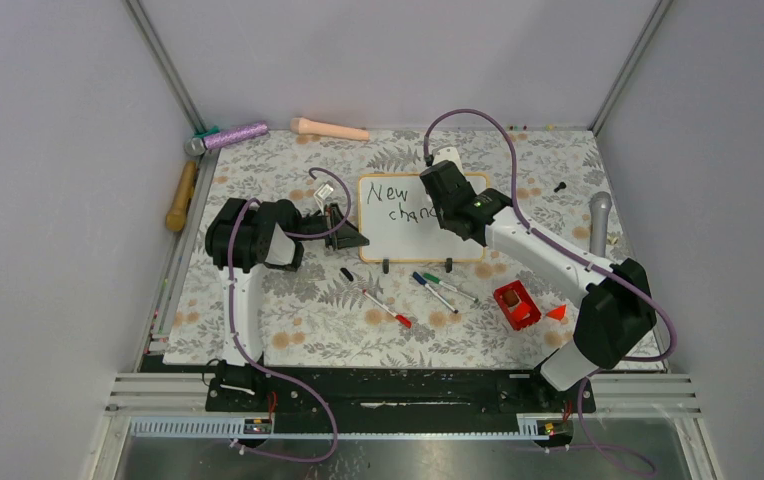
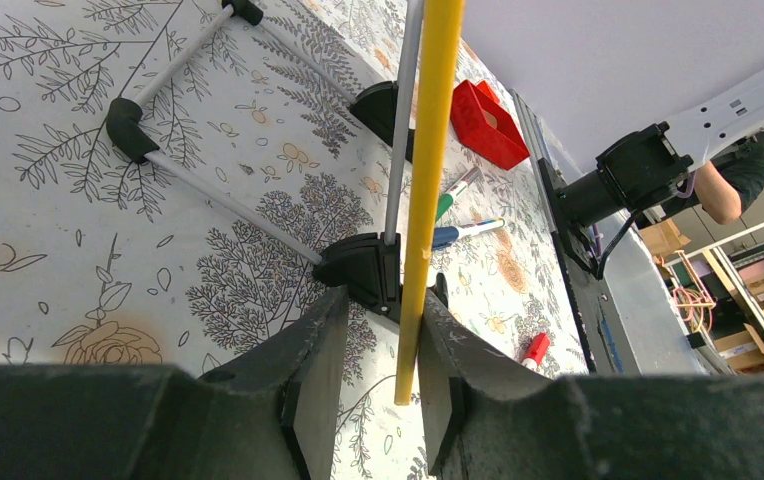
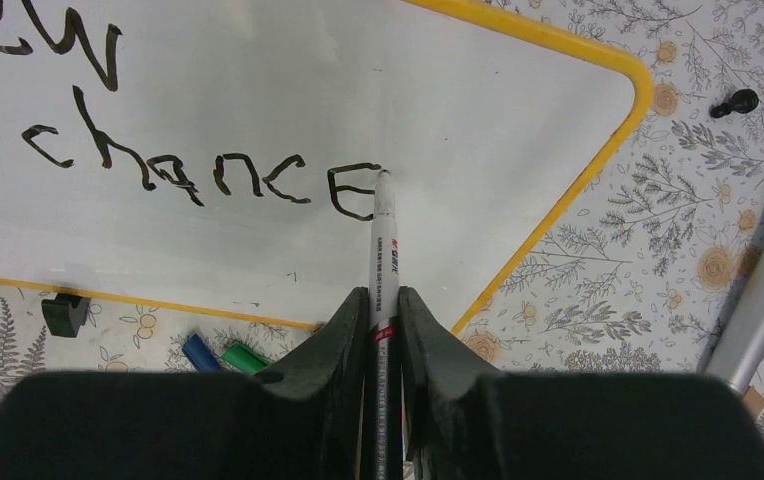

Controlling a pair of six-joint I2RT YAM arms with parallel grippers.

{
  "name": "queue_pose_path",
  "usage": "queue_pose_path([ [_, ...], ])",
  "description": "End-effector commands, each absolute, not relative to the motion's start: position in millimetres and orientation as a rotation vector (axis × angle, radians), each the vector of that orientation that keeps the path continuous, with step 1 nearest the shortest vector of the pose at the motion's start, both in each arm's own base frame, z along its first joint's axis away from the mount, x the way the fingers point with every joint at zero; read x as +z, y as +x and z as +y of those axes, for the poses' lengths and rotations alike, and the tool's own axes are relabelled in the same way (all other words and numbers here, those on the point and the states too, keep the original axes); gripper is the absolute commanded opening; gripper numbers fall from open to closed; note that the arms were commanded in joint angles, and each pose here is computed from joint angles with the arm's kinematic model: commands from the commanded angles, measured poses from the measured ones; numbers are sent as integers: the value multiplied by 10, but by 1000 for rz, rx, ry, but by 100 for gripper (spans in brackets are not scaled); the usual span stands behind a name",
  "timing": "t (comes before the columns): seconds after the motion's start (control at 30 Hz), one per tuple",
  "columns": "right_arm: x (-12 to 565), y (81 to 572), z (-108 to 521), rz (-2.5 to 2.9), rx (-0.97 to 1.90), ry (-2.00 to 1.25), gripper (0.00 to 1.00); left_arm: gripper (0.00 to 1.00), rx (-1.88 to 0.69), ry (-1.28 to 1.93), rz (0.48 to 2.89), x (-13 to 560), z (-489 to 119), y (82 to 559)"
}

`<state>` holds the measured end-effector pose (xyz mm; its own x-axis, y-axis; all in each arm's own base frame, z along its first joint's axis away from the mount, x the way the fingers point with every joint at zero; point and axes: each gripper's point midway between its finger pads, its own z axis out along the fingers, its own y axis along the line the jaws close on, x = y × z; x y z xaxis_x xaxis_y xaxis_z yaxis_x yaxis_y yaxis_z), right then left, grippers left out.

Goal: Write a sentence on the whiteboard

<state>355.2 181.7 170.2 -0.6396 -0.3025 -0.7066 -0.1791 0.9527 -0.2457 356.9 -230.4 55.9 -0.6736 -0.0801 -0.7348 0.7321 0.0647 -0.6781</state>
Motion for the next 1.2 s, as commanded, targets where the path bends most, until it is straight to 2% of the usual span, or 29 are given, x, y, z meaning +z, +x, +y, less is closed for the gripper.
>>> queue_pose_path([
  [0.0, 1888, 3707, 1812, 2225, -197, -285, 0, 31, -1645, 667, 1710, 477, -2315, 3612],
  [0.83, 1733, 3536, 1752, 2275, -174, -297, 0, 31, -1646, 674, 1708, 477, -2315, 3604],
  [1.17, 1955, 3537, 1763, 2230, -131, -274, 0, 31, -1646, 673, 1708, 477, -2315, 3605],
])
